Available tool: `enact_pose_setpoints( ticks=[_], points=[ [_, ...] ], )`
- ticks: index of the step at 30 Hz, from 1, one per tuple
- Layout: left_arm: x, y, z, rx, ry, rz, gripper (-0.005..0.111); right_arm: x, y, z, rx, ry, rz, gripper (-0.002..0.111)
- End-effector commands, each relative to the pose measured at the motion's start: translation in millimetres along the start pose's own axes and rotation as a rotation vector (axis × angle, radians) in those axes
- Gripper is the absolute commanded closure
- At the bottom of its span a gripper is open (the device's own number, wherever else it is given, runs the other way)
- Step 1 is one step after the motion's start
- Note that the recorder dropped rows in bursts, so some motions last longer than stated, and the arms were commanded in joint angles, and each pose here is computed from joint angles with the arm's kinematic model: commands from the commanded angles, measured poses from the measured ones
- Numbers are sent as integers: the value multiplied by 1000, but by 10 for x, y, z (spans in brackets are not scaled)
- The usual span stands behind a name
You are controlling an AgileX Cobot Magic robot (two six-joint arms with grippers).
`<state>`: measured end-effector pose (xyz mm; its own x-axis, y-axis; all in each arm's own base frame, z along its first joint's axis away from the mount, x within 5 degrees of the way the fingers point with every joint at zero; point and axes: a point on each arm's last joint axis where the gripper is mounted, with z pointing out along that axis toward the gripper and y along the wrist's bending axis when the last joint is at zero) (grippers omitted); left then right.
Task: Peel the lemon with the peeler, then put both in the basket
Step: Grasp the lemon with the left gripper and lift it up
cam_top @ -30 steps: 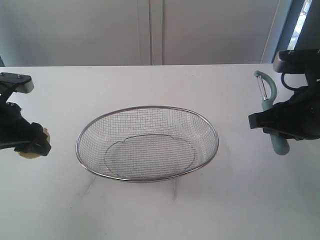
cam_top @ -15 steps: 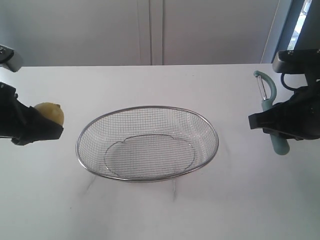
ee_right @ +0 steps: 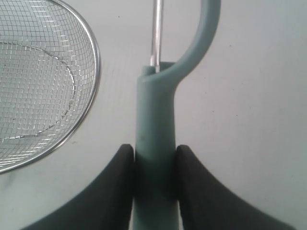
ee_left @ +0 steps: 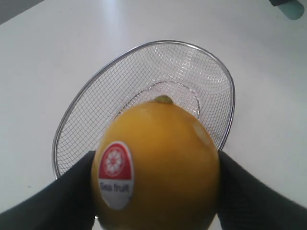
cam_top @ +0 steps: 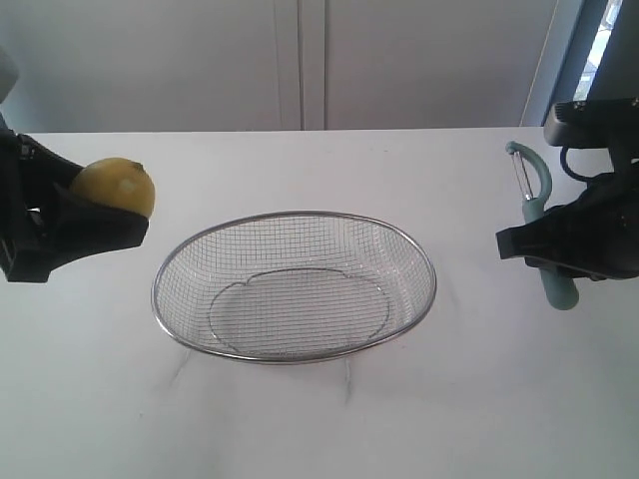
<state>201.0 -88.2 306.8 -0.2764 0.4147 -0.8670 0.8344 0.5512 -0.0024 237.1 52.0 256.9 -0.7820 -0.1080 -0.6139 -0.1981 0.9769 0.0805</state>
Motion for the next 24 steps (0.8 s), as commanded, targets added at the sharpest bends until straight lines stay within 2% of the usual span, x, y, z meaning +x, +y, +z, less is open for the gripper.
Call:
enact_pose_setpoints(
  ticks=[1,8,13,17,24],
  points=[
    [-51,-44,-19,25,-61,-12,107,5,2,-14,1,-8,-30,108],
    [-36,-43,-18,24,-45,3,107,1,2,-14,1,-11,-30,108],
    [-60,-45,-20,27,-70,-37,107,5,2,-14,1,-7,-30,108],
    [-82,-46,-22,28,-96,1,107,21,3,-14,-1,11,-30,108],
    [-202,-187,-48,169,-273,74,107,47,100,-14,-29,37,-81,108]
  ],
)
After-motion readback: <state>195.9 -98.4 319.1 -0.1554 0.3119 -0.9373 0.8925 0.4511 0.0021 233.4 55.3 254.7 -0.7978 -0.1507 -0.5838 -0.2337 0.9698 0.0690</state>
